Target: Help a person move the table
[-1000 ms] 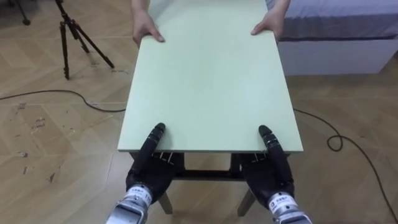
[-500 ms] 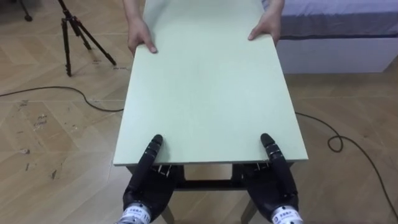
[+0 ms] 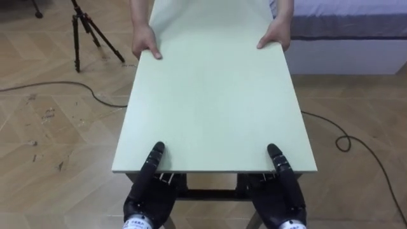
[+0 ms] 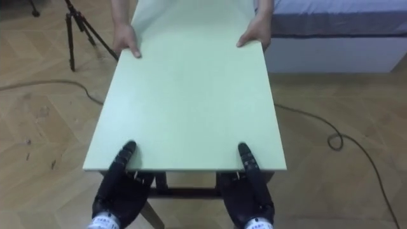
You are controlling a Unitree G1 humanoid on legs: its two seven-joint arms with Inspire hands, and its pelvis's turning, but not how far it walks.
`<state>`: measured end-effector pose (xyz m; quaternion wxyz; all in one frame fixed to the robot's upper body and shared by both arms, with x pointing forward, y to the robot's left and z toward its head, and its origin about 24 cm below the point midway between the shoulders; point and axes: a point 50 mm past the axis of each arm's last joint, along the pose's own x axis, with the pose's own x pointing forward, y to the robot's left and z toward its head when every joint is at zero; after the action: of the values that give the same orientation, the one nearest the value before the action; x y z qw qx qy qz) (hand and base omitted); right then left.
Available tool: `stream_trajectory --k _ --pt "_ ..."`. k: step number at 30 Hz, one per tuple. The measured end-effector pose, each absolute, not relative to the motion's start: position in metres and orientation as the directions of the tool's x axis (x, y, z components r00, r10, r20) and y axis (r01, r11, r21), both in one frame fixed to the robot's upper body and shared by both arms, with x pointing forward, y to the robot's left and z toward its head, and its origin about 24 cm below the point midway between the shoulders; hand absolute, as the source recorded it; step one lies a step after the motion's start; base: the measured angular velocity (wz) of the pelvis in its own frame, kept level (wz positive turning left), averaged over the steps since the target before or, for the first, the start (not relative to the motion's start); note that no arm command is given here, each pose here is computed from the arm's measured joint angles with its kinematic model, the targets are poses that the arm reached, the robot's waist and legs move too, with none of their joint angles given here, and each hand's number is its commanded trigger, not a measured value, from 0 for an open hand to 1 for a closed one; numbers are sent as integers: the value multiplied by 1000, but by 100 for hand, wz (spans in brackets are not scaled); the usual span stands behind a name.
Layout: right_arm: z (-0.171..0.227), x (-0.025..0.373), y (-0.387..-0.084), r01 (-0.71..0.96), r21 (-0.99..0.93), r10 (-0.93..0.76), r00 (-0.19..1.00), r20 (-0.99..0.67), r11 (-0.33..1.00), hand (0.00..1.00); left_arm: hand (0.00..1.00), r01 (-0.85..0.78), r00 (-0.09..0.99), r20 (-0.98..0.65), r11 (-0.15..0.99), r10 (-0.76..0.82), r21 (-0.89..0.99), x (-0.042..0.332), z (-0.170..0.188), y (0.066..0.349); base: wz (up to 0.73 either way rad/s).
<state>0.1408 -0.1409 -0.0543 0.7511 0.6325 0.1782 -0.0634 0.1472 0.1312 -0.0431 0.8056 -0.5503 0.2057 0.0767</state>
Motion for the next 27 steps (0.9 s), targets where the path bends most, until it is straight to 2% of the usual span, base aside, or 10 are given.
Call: stream_trajectory --k 15,19,27 --pt "-56 132 -143 306 940 106 940 -323 153 100 100 -302 914 -385 421 -126 -855 152 -40 128 7" --pt "-61 132 -141 313 931 139 930 -341 188 100 100 -364 901 -424 369 -95 -855 136 -48 130 -66" --pt "-51 143 -141 244 950 148 950 -274 193 100 100 -284 930 -351 390 -112 -876 153 -38 134 40"
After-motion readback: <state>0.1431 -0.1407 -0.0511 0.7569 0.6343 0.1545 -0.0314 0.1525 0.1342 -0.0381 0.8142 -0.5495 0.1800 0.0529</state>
